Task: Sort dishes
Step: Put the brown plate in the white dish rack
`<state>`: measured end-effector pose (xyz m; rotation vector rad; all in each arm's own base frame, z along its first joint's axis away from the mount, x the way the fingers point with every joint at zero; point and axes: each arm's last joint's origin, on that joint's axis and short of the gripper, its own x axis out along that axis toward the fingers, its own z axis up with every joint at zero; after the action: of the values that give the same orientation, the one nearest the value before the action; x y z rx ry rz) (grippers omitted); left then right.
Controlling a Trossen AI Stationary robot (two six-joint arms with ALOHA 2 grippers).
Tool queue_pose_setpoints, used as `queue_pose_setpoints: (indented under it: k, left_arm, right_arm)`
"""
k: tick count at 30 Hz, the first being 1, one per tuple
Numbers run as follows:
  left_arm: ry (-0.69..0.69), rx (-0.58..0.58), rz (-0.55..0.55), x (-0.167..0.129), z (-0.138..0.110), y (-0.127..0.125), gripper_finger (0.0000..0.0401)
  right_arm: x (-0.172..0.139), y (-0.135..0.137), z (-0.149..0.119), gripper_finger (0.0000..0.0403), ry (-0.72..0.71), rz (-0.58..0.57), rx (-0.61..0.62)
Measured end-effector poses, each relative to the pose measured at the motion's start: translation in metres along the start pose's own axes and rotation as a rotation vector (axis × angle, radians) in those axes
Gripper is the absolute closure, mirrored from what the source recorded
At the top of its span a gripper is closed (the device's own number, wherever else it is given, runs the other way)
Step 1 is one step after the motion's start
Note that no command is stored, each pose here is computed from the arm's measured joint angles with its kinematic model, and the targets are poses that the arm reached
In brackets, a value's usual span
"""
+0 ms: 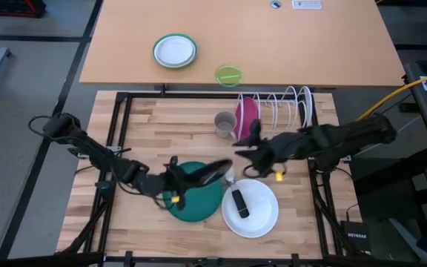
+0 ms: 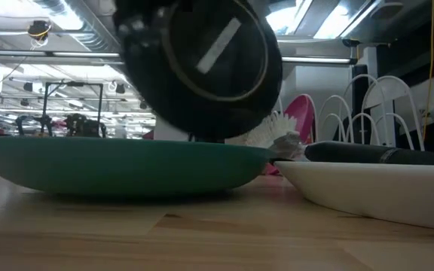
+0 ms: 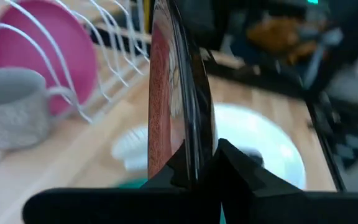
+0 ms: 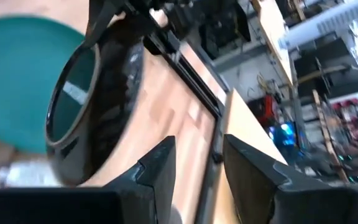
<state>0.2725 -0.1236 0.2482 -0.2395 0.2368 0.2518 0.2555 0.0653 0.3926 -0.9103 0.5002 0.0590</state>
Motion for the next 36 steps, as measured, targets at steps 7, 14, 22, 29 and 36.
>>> queue_pose_setpoints:
  k: [7,14,22,29,36]
  left_arm:
    - [-0.229,-0.193,0.035,0.022,0.036,0.026,0.037]
    - [-0.371,-0.323,0.027,0.047,0.06,0.043,0.037]
    - [-0.442,-0.261,0.094,0.094,0.095,0.041,0.037]
    - [-0.507,-0.255,0.168,0.146,0.119,0.048,0.037]
    - [-0.53,-0.325,0.308,0.187,0.113,0.064,0.0372]
  right_arm:
    - [-0.05,-0.008,-0.028,0.0267,0.114,-0.015,-0.024]
    - [-0.076,-0.007,-0.05,0.0267,0.241,-0.02,-0.043]
    - [-0.083,0.002,-0.065,0.0267,0.386,0.061,-0.067]
    - [-0.09,0.006,-0.075,0.0267,0.457,0.102,-0.054]
    - [-0.104,0.003,-0.083,0.0267,0.498,0.037,-0.064]
